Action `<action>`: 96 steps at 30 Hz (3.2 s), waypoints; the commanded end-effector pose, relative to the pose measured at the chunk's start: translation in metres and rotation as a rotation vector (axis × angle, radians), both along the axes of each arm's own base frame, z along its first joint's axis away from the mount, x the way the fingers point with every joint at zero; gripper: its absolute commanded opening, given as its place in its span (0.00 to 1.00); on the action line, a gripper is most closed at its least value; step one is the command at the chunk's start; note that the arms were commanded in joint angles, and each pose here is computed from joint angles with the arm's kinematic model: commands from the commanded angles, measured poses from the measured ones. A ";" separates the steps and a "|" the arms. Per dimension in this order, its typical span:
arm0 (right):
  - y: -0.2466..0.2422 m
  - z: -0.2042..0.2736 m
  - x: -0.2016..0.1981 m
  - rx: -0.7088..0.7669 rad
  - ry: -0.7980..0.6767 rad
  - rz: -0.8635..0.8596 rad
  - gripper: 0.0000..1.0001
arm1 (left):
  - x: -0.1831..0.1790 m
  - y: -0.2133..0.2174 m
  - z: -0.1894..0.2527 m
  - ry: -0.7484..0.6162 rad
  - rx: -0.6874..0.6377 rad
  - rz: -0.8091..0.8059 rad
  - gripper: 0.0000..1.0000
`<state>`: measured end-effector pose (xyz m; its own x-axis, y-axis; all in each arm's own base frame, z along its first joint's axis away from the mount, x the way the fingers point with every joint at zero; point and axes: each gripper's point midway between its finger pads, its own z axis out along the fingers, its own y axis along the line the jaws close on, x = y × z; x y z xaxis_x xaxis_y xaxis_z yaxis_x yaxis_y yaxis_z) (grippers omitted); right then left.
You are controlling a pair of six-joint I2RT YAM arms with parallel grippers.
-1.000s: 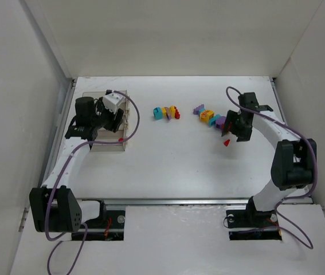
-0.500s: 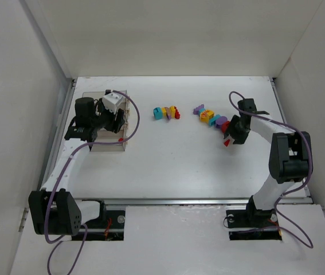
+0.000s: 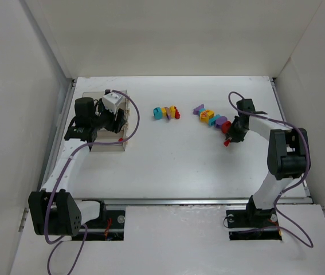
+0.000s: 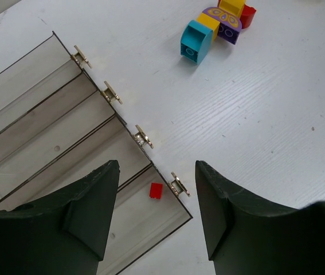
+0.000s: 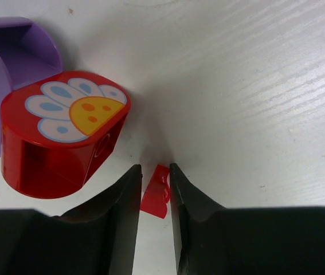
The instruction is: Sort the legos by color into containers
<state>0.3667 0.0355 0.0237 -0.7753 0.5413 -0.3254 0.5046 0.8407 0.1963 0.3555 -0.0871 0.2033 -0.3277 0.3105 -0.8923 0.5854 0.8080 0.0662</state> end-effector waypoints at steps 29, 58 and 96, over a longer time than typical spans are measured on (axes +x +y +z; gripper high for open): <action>0.214 0.380 0.021 0.291 -1.105 0.554 0.00 | -0.024 -0.109 0.164 -0.377 -0.343 -0.435 0.87; 0.302 0.432 -0.004 0.502 -1.206 0.482 0.00 | -0.019 -0.157 0.234 -0.365 -0.604 -0.409 0.87; 0.318 0.424 -0.006 0.517 -1.185 0.543 0.00 | -0.024 -0.159 0.197 -0.291 -0.568 -0.426 0.39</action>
<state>0.3689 0.3512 0.4104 -0.3821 0.4776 -0.7911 -0.4818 0.6275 0.6116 0.3408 -0.2468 0.3823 -0.0757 -0.1567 -0.9847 0.8653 0.4804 -0.1429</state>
